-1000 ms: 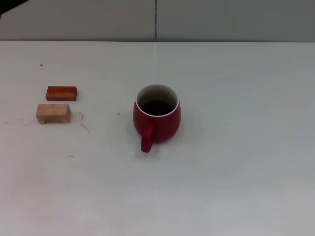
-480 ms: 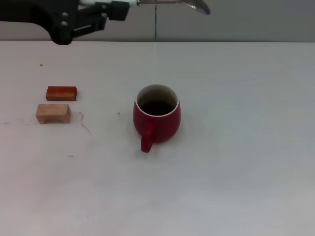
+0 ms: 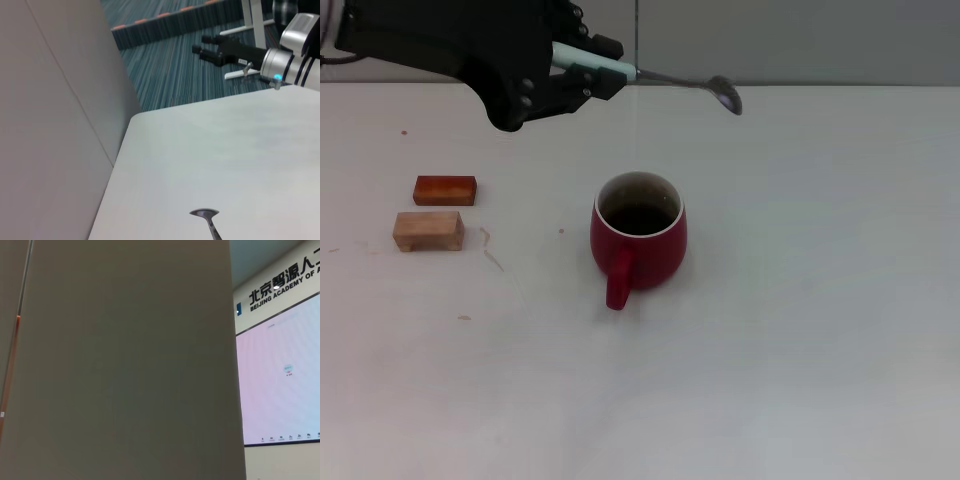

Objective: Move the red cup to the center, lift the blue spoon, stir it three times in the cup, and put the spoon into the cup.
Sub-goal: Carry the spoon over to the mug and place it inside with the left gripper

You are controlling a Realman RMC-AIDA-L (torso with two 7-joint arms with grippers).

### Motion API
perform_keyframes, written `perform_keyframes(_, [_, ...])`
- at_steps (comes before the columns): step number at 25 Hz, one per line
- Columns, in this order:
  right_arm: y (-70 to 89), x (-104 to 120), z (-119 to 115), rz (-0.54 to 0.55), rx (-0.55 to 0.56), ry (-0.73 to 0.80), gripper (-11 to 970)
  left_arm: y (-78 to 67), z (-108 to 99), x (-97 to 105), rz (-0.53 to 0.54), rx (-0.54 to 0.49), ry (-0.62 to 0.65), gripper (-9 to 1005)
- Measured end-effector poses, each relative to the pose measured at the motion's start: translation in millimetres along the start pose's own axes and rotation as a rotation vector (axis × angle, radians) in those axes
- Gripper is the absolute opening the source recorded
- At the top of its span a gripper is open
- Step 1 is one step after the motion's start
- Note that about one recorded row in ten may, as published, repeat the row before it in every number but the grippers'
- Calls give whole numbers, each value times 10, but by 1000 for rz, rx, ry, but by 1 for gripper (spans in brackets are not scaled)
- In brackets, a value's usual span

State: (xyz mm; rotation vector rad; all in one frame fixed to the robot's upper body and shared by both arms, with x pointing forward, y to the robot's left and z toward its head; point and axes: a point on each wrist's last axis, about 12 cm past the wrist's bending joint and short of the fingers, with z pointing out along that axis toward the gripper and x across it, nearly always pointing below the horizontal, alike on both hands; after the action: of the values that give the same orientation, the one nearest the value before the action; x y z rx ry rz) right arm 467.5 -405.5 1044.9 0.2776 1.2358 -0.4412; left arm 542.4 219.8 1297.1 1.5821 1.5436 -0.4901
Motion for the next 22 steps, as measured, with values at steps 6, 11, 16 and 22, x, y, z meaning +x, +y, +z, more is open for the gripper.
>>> perform_keyframes(6, [6, 9, -1, -3, -9, 8, 541, 13, 135, -61, 32, -6, 106, 169])
perform_keyframes(11, [-1, 17, -12, -6, -10, 14, 541, -21, 275, -118, 63, -9, 211, 170])
perform_keyframes(16, [-30, 27, -50, -11, -9, 22, 541, -61, 375, -151, 97, -16, 294, 170])
perform_keyframes(22, [-38, 35, -75, -13, -16, 28, 541, -96, 484, -175, 136, -20, 383, 170])
